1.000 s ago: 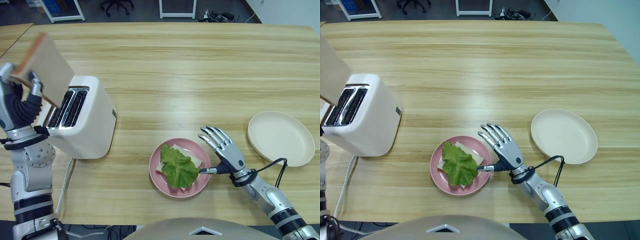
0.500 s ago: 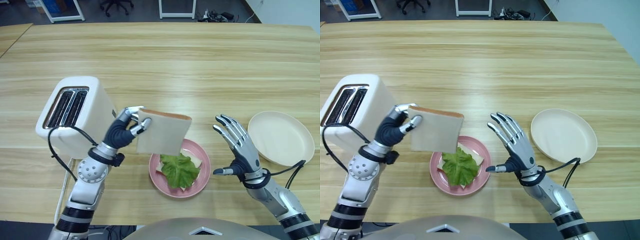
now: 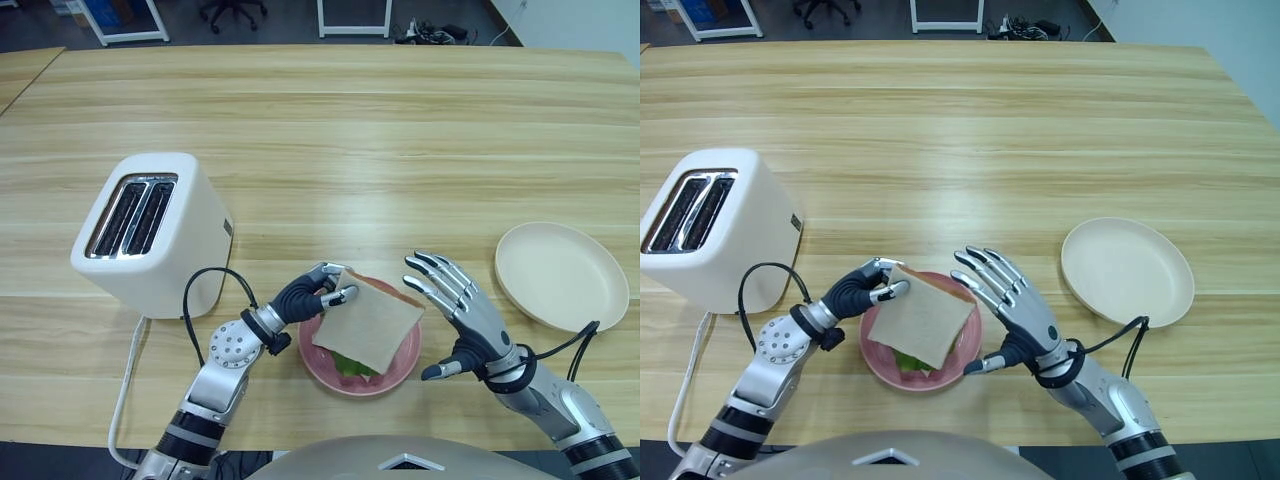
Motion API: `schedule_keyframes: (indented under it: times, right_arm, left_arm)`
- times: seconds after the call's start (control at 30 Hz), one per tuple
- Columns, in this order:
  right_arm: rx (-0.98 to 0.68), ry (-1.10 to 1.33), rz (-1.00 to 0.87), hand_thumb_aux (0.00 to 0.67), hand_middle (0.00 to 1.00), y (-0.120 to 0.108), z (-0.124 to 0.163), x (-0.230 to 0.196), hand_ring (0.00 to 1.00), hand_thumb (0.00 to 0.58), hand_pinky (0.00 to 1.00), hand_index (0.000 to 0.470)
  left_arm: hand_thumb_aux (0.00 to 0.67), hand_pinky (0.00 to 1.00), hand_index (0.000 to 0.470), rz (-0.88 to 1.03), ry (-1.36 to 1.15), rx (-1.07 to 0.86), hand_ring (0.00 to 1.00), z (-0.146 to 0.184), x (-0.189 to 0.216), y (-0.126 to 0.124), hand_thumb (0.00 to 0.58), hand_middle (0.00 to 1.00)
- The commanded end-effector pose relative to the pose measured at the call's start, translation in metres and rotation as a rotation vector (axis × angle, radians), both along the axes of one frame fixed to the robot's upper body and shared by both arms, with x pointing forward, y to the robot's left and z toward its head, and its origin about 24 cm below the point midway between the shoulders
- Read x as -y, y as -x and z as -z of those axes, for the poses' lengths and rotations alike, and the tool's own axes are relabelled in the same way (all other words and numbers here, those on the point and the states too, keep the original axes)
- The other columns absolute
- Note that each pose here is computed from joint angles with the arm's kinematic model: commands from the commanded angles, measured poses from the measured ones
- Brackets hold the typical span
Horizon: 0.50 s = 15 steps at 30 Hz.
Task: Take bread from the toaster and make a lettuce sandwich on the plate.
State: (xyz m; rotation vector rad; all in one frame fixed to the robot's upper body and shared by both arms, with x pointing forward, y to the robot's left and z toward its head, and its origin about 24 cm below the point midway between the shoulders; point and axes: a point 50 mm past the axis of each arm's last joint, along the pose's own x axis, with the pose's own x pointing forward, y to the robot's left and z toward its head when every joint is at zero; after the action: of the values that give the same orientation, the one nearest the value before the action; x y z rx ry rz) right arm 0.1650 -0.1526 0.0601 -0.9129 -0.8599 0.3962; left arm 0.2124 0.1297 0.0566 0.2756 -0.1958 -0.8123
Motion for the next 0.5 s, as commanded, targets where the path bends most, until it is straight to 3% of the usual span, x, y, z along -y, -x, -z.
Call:
schedule_keyframes:
  times: [0.03,0.33,0.5]
  right_arm:
    - [-0.010,0.016,-0.018,0.000,0.00,0.003,0.002,-0.004,0.00,0.000,0.00,0.000]
    - [0.005,0.006,-0.094,0.000,0.00,0.008,-0.002,-0.017,0.00,0.000,0.00,0.000]
    - [-0.098,0.083,-0.229,0.000,0.00,0.018,0.013,-0.033,0.00,0.000,0.00,0.000]
  left_arm:
    - [0.670,1.00,0.470,-0.015,-0.083,0.006,1.00,0.010,-0.006,-0.010,0.580,1.00]
    - [0.670,1.00,0.470,0.026,-0.259,0.016,1.00,0.040,-0.008,-0.016,0.580,1.00]
    - [0.670,1.00,0.470,0.031,-0.315,0.042,1.00,0.048,-0.008,-0.019,0.580,1.00]
